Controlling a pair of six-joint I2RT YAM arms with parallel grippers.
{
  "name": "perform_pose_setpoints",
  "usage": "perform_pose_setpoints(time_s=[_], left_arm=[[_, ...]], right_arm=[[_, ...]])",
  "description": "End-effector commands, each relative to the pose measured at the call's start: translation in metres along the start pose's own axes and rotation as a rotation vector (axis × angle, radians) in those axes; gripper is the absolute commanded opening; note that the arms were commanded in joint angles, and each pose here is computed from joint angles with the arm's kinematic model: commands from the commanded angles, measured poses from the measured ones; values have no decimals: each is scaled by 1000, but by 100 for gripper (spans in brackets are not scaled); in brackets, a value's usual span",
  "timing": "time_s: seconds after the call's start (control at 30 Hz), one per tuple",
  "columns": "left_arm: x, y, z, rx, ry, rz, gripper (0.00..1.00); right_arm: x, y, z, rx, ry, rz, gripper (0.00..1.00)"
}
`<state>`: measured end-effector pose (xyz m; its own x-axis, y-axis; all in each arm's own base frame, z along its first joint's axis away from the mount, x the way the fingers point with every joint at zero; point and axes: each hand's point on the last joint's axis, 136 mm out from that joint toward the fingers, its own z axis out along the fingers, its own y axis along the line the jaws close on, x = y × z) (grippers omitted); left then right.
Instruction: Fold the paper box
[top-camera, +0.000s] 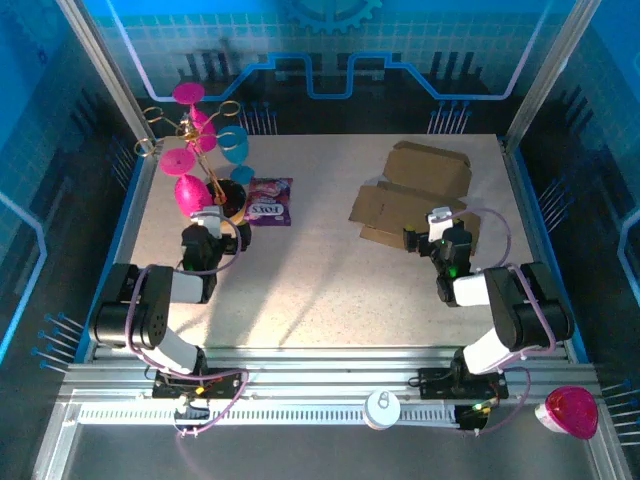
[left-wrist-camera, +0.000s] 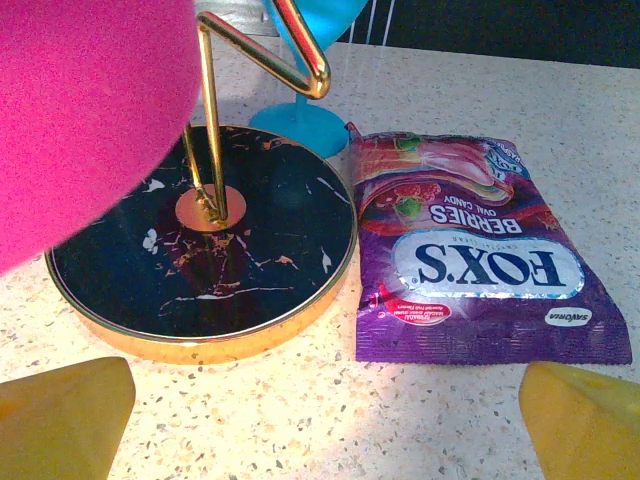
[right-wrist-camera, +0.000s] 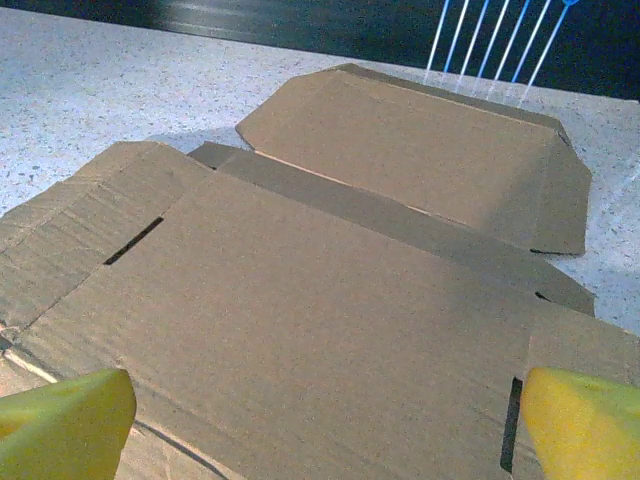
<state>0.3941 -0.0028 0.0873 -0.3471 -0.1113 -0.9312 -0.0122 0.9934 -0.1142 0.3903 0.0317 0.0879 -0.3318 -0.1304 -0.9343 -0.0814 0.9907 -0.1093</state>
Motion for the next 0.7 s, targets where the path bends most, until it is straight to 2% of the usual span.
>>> perform_pose_setpoints(time_s=[0.0,0.43,0.53,0.67], left_arm=[[-8,-7,2,29,-16,25,99],[-10,-1,0,-4,-29,13,99],[-17,7,-13,-58,-92,-4,99],[-30,16,-41,-125,-187,-22,99]], right_arm=[[-13,-2,2,-7,-32,4,100],[-13,-2,3,-15,-28,7,100],[-14,-6,0,5,-39,19,100],[-22,-29,-27,142,-138,73,100]])
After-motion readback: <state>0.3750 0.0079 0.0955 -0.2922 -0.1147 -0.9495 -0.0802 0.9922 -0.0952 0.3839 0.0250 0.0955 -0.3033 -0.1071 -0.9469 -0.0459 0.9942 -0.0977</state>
